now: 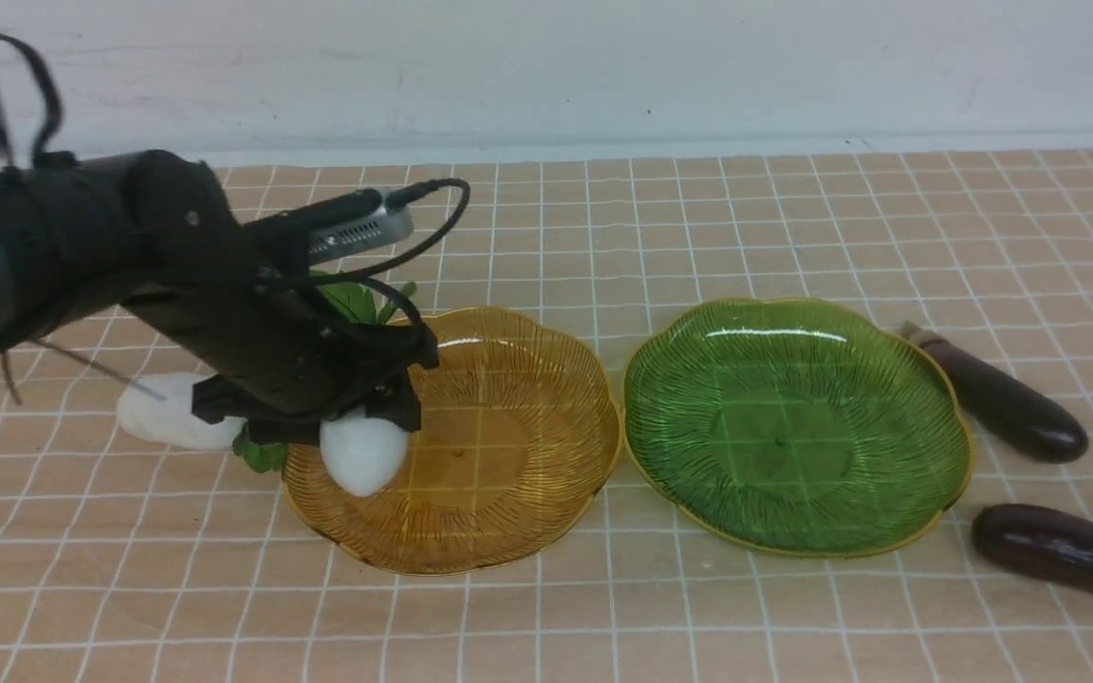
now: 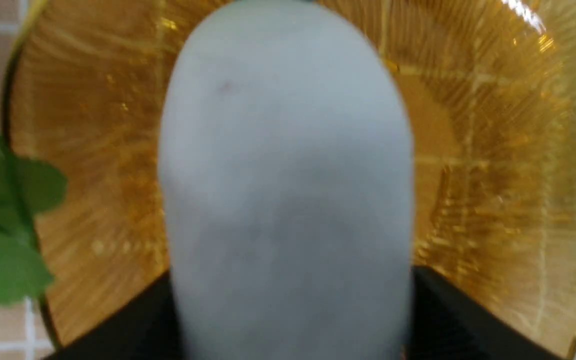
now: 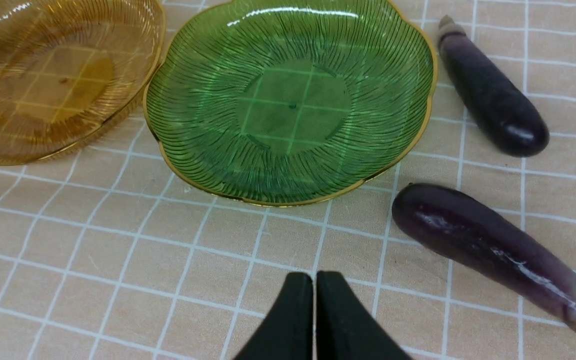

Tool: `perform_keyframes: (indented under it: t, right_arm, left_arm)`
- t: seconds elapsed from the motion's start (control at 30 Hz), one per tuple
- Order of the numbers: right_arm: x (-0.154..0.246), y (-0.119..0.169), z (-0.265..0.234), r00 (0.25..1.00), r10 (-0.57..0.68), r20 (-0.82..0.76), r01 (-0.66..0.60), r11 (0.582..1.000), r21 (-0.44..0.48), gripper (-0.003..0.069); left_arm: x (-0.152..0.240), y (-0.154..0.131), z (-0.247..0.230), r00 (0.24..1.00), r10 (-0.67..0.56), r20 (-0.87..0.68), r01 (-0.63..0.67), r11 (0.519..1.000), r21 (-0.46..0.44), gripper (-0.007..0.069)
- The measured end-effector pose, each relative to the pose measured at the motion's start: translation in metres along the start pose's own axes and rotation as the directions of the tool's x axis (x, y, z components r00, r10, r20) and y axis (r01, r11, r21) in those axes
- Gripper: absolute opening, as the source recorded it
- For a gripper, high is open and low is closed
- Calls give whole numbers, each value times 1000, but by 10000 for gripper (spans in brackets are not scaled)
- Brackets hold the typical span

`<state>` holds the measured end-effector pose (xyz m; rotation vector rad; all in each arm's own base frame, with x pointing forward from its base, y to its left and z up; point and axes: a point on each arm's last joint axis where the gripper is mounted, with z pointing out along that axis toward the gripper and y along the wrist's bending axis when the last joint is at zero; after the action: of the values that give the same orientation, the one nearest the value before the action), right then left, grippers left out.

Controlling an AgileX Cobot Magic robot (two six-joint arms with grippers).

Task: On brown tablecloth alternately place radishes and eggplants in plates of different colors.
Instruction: 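Pick up the white radish and place it in the left plate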

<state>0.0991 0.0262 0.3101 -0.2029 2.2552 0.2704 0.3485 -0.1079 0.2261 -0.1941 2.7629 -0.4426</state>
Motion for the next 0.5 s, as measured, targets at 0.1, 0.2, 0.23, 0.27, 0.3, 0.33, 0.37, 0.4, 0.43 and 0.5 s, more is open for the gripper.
perform_keyframes:
  t: [0.1, 0.2, 0.23, 0.27, 0.3, 0.33, 0.37, 0.4, 0.43, 0.5]
  right_arm:
    - [1, 0, 0, 1000, 0, -7, 0, 1000, -1, 14]
    - [1, 0, 0, 1000, 0, -8, 0, 1000, -2, 34]
    - [1, 0, 0, 1000, 0, -8, 0, 1000, -2, 41]
    - [1, 0, 0, 1000, 0, -9, 0, 1000, -2, 46]
    - [1, 0, 0, 1000, 0, -10, 0, 1000, -2, 50]
    - [1, 0, 0, 1000, 0, -10, 0, 1000, -2, 53]
    - [1, 0, 0, 1000, 0, -10, 0, 1000, -2, 56]
    - [1, 0, 0, 1000, 0, -10, 0, 1000, -2, 57]
    - [1, 0, 0, 1000, 0, -10, 0, 1000, -2, 59]
    - [1, 0, 0, 1000, 0, -10, 0, 1000, -2, 62]
  left_arm:
    - [-18, 6, -14, 999, 1, 32, -1, 1000, -20, 623]
    - [-34, 17, -29, 998, -31, 53, 33, 999, -38, 679]
    - [-38, 23, -34, 997, -49, 53, 52, 997, -51, 678]
    - [-42, 32, -39, 994, -94, 60, 98, 993, -68, 666]
    - [-45, 43, -42, 987, -147, 65, 152, 984, -94, 645]
    - [-49, 58, -45, 974, -216, 74, 224, 966, -125, 622]
    - [-51, 71, -47, 959, -272, 82, 282, 947, -152, 604]
    - [-53, 86, -49, 939, -332, 92, 343, 922, -179, 588]
    - [-55, 100, -50, 913, -394, 107, 408, 892, -196, 579]
    - [-58, 117, -47, 868, -478, 134, 496, 844, -204, 573]
